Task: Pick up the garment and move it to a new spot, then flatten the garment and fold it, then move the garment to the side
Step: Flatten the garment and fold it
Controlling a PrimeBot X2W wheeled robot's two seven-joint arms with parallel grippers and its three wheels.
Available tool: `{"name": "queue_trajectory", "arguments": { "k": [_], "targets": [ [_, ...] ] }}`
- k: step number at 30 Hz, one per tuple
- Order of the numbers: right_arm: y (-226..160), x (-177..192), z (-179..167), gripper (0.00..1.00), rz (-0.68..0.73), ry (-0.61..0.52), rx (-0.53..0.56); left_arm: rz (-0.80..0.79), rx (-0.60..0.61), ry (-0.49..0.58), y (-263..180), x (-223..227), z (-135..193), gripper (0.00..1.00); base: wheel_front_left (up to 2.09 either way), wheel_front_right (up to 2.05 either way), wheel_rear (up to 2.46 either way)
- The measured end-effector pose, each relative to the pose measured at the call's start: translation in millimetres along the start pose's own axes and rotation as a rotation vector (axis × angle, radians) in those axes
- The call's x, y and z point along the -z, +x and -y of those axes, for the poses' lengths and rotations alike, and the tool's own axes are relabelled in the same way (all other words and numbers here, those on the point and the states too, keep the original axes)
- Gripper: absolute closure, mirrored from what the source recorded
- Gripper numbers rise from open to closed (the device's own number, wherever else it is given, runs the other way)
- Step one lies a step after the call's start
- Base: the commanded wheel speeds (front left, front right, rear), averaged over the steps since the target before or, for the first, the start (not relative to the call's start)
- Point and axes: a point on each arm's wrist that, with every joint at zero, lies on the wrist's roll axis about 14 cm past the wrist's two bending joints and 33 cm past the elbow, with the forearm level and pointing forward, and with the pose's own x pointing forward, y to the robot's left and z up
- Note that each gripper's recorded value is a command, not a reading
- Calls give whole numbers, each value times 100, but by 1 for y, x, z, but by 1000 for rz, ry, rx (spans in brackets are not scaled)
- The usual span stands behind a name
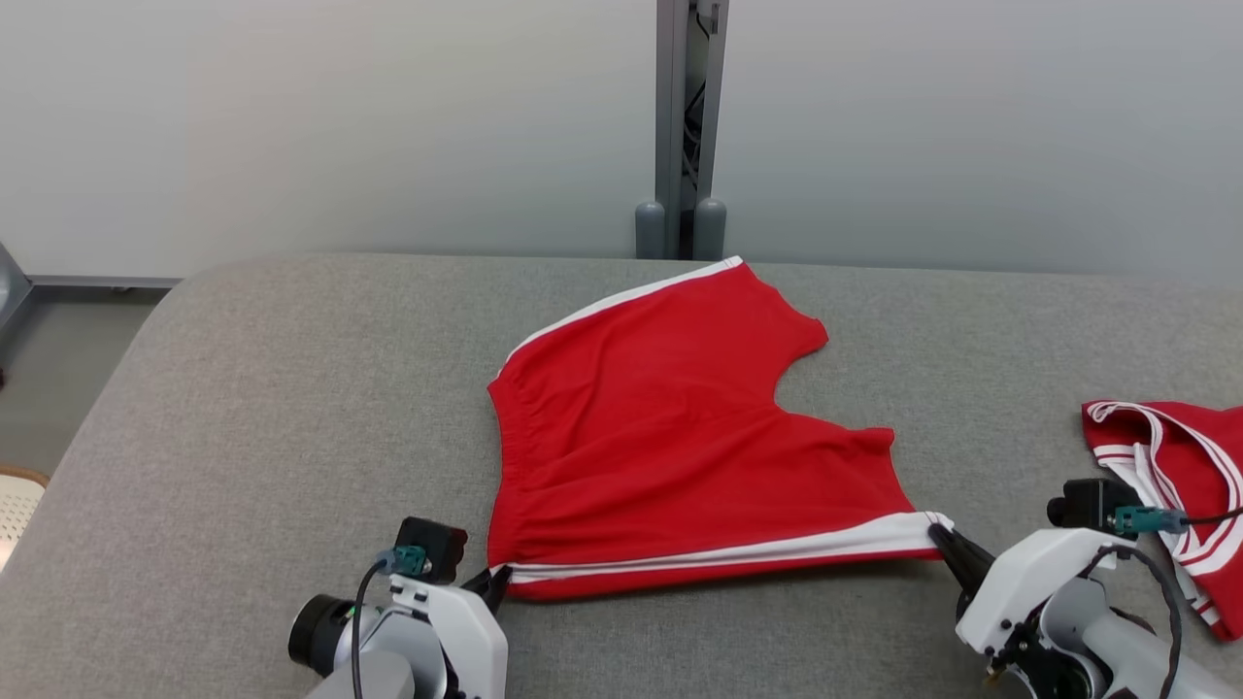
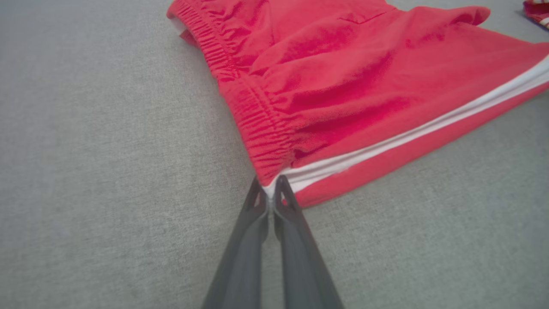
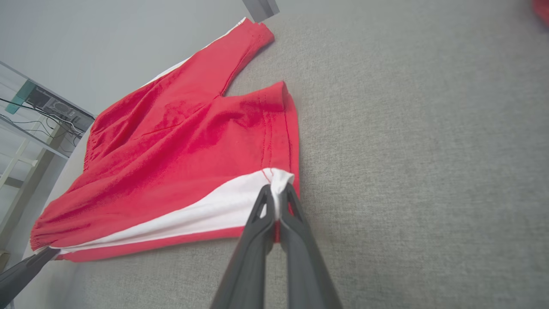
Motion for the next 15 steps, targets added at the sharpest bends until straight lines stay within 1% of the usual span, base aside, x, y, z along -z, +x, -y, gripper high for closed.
{"name": "queue_trajectory", "arguments": {
  "k": [5, 8, 15],
  "targets": [
    [-12, 5, -3, 100, 19, -20, -20, 18, 1, -1, -7, 8, 4, 100, 0, 0, 0],
    [-23, 16, -3, 100, 17, -58, -34, 25, 5, 0, -14, 17, 8, 100, 0, 0, 0],
    [-36, 21, -3, 100, 44, -63, -49, 32, 17, 8, -23, 27, 11, 100, 0, 0, 0]
  ]
}}
